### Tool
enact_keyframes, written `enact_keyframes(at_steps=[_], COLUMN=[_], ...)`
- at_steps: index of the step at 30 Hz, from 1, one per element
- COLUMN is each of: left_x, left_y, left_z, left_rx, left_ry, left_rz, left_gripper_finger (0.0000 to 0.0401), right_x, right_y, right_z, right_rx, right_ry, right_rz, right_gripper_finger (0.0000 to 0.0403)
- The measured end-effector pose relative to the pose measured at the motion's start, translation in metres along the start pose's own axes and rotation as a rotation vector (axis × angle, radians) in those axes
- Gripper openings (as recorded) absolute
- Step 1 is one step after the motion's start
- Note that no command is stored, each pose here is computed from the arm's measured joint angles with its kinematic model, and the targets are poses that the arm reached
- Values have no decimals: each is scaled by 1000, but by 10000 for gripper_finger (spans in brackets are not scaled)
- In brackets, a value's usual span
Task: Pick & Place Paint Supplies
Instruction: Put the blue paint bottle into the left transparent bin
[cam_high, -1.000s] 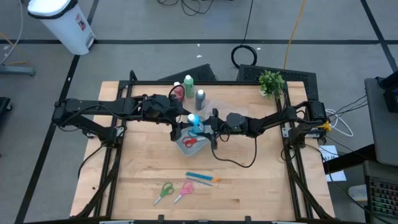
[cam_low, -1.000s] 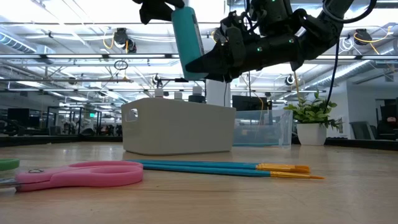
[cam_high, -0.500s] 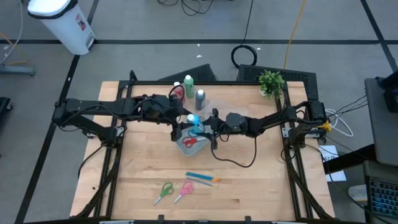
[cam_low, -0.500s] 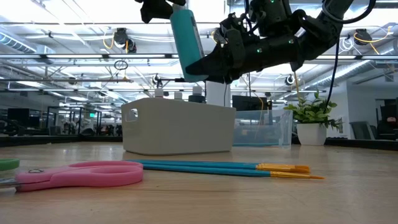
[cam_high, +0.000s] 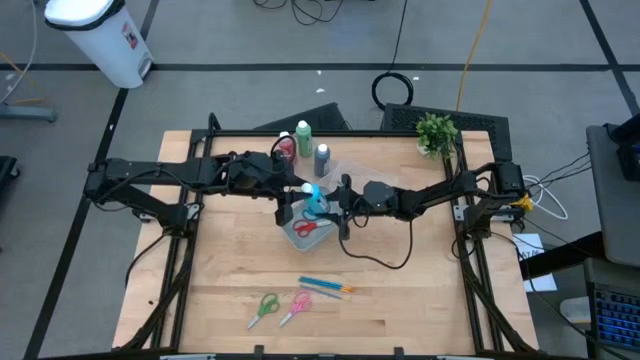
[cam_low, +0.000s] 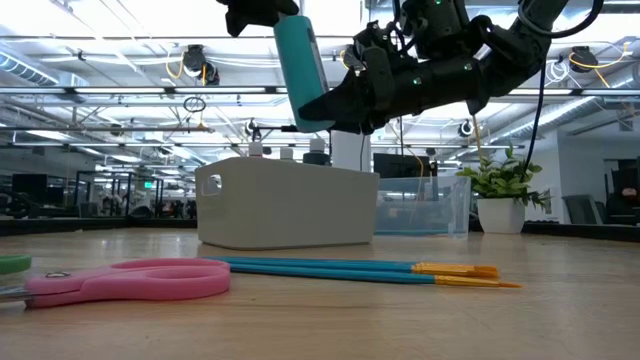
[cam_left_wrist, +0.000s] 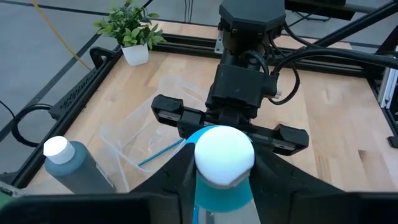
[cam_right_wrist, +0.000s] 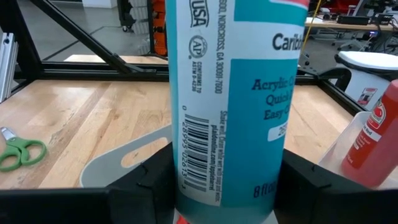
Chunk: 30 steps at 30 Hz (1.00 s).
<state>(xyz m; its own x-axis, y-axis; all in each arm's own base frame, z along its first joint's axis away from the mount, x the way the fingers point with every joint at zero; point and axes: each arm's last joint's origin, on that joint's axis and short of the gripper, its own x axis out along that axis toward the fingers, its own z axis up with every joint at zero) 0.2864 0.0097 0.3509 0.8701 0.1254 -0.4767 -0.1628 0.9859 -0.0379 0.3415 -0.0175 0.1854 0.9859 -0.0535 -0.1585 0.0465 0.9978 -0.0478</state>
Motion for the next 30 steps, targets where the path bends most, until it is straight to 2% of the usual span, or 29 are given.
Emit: enact_keyframes(at_steps=[5,11,15,17,24,30], left_x=[-1,-21,-44,-51,-55,-32], left_y=[0,8,19,24,38,52], left_z=[2,6,9,9,6,-10], left_rx=[-2,-5,-15,-22,-61,-70], left_ry=[-13,-40,-66,-67,-54,18], left_rz=[22,99,222,285,333,381], left_gripper_finger=[119,119,119,119,120,120], right_x=[0,-5,-17,-23,-44,-57], right_y=[0,-4,-3,-3,-4,-3], right_z=[0,7,14,25,48,59], right_rx=[12,94,94,93,108,121], right_ry=[2,15,69,48,20,26], right_rz=[3,-21,-1,2,-1,2], right_gripper_finger=[191,255,290,300,298,285])
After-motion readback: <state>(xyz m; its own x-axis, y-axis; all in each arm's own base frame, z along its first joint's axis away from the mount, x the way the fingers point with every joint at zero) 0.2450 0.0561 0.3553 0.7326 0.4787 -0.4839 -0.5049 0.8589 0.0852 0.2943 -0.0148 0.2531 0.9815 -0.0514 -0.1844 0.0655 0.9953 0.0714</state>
